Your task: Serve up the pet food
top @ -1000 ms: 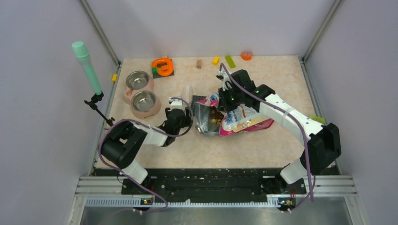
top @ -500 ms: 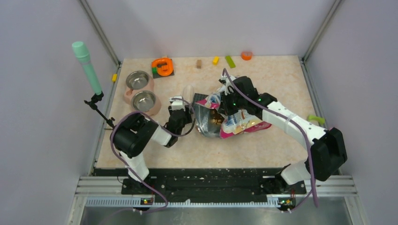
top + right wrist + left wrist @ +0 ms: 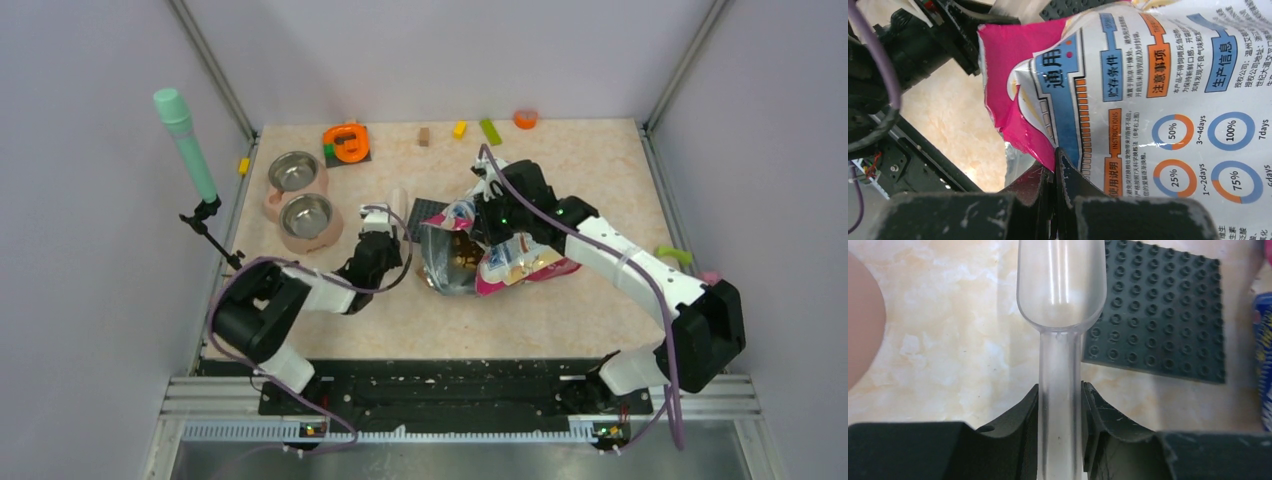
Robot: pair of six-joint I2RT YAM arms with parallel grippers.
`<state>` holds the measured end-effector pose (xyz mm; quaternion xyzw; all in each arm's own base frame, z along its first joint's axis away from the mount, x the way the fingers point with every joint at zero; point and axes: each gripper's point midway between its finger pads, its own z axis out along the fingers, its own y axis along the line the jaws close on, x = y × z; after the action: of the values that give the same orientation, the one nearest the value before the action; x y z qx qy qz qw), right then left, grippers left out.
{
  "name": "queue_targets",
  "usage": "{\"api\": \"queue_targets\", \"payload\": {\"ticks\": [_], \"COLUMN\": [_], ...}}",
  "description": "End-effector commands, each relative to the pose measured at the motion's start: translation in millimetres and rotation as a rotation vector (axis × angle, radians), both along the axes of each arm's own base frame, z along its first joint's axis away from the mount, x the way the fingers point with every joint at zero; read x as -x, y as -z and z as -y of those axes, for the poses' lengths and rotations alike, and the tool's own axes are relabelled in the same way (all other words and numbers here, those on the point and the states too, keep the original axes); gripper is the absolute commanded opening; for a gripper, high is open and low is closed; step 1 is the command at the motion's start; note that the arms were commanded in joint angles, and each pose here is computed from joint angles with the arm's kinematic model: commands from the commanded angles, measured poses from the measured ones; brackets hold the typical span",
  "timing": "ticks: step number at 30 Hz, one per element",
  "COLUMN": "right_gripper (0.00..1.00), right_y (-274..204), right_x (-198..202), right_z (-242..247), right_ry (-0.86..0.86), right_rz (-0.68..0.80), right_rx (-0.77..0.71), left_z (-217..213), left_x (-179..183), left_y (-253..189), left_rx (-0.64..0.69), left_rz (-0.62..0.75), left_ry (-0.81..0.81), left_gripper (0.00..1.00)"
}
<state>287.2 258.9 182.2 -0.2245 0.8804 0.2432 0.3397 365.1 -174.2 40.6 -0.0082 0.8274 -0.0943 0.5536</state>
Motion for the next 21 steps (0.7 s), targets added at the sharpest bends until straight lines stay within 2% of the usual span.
{"api": "queue_targets", "payload": {"ticks": [1, 2, 7, 10, 15, 21], "right_gripper": [0.00, 0.00, 0.00, 0.00, 0.00, 0.00], "right_y": [-52.2, -59.0, -85.9, -87.4, -87.0, -85.0], "right_x": [-12.9, -14.8, -27.7, -40.1, -55.3, -69.0], "right_z": [5.5, 5.2, 4.8, 4.6, 1.4, 8.0], "right_ry": [0.057, 0.061, 0.093, 0.127, 0.153, 0.189], "right_rz": [0.062, 0.067, 0.070, 0.047, 0.033, 0.024], "right_rx": [-0.003, -0.005, -0.022, -0.013, -0.029, -0.046], "left_z": [13.3, 16.7, 1.1, -6.3, 22.2, 28.5], "left_x": [19.4, 19.7, 49.5, 66.9, 118.9, 172.4], "left_y": [-49.8, -72.2, -128.4, -155.7, -186.3, -200.3], "left_rx": [-0.012, -0.011, -0.124, -0.134, -0.029, 0.079], "left_rz": [-0.112, -0.121, -0.228, -0.254, -0.318, -0.429], "left_ry": [0.116, 0.133, 0.197, 0.218, 0.502, 0.608], "left_gripper": [0.00, 0.00, 0.00, 0.00, 0.00, 0.00]}}
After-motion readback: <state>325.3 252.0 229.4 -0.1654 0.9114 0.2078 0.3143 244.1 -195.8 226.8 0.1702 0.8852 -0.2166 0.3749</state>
